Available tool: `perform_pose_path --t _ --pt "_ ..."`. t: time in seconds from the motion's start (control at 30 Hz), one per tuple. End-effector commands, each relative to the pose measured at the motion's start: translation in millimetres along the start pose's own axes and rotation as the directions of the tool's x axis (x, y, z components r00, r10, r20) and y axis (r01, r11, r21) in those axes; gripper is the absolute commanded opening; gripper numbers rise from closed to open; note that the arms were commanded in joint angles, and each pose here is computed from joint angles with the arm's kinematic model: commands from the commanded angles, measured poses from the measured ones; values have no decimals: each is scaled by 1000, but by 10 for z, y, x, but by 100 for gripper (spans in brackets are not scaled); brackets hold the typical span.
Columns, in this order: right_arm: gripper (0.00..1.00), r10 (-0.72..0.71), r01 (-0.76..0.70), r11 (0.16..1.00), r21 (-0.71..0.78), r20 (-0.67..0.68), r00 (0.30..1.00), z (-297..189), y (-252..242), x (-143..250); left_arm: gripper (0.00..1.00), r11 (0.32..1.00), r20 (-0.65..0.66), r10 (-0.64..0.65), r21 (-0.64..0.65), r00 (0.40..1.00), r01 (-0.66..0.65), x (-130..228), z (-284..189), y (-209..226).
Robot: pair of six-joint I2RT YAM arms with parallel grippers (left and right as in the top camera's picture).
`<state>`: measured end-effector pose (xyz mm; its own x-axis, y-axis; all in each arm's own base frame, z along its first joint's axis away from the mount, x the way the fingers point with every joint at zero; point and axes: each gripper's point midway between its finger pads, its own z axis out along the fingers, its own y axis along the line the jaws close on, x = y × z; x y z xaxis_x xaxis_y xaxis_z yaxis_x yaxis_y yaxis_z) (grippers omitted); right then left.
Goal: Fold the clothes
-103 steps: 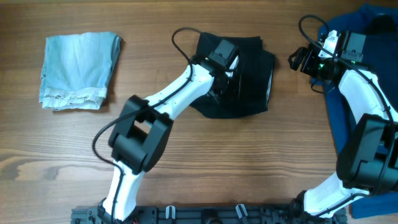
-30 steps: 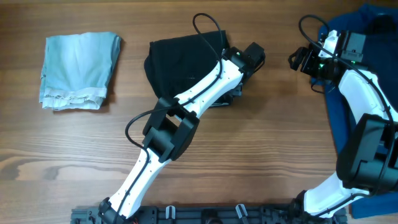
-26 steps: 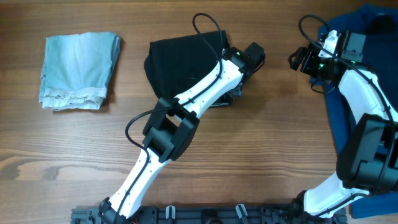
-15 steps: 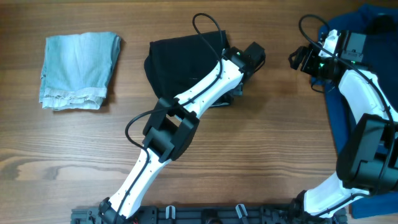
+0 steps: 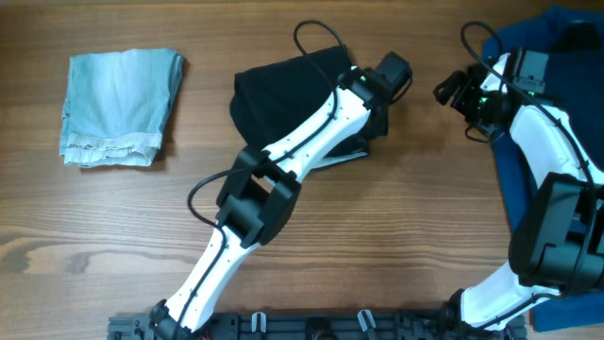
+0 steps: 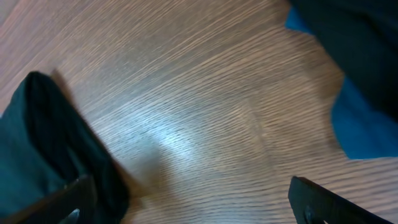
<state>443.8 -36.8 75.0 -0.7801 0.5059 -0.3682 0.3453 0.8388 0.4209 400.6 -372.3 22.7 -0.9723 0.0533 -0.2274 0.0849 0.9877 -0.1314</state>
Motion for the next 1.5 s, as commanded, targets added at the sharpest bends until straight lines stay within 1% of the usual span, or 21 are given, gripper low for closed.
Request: perform_pose_path --t 0.0,0.07,0.1,0.17,0.23,0.33,0.37,0.43,0.5,0.6,0.77,0.83,0.97,1.03,1.07,1.1,1.2,1.27,1.3,1.4,1.47 --pt "100 -30 30 1000 -1 -4 1000 -8 115 56 5 997 -105 3 77 994 5 261 427 -210" --pt "100 -40 40 999 -6 -7 999 3 159 75 7 996 -114 3 89 993 7 280 498 -228" --pt "99 -45 45 999 -6 -9 999 5 166 82 14 996 -116 7 94 993 4 283 497 -237" --pt "99 -52 52 999 -5 -13 999 5 161 93 19 990 -127 57 137 990 -40 294 438 -295" --pt "99 -65 65 998 -6 -10 998 5 164 86 23 978 -112 115 185 987 -93 236 249 -345" --pt "99 -65 65 998 -6 -11 998 5 163 87 26 975 -64 93 208 994 -78 50 -225 -307" --pt "99 -67 67 998 -5 -12 998 5 163 89 30 973 -42 83 219 996 -72 -29 -389 -285" --pt "99 -91 91 996 -5 -12 996 5 161 91 45 973 -8 54 225 999 -51 -174 -663 -173" --pt "99 -110 110 994 2 -22 994 4 143 116 56 987 -20 -1 158 1000 4 -233 -757 122" --pt "100 -108 109 994 9 -36 993 3 124 148 70 996 -118 -56 66 991 64 -123 -700 513" --pt "99 -108 108 994 10 -37 993 3 122 151 82 979 -298 -195 -109 934 170 191 -565 1066" --pt "99 -108 109 994 10 -38 993 3 121 153 92 974 -336 -214 -145 917 174 298 -485 1157" --pt "100 -104 105 994 15 -52 993 1 107 187 96 926 -330 -351 -259 876 273 440 -352 1344" --pt "99 -103 104 994 16 -56 993 1 103 195 96 853 -288 -491 -353 823 385 518 -310 1470" --pt "99 -102 103 995 17 -58 993 0 100 202 94 797 -263 -573 -400 776 453 592 -279 1509" --pt "99 -101 103 995 17 -60 993 0 99 206 94 782 -256 -592 -409 764 469 606 -269 1515" --pt "99 -100 101 995 18 -63 993 0 95 214 95 801 -255 -569 -388 782 456 570 -242 1492" --pt "99 -100 101 995 18 -63 993 0 96 213 97 877 -272 -438 -339 857 341 491 -195 1496" --pt "100 -100 101 995 18 -63 993 0 96 213 98 890 -276 -407 -334 870 310 491 -179 1506" --pt "99 -100 101 995 19 -64 993 -1 94 216 100 890 -285 -405 -341 869 303 546 -115 1532" --pt "99 -98 100 995 20 -68 993 -1 91 224 100 927 -313 -340 -269 887 260 543 -12 1429"
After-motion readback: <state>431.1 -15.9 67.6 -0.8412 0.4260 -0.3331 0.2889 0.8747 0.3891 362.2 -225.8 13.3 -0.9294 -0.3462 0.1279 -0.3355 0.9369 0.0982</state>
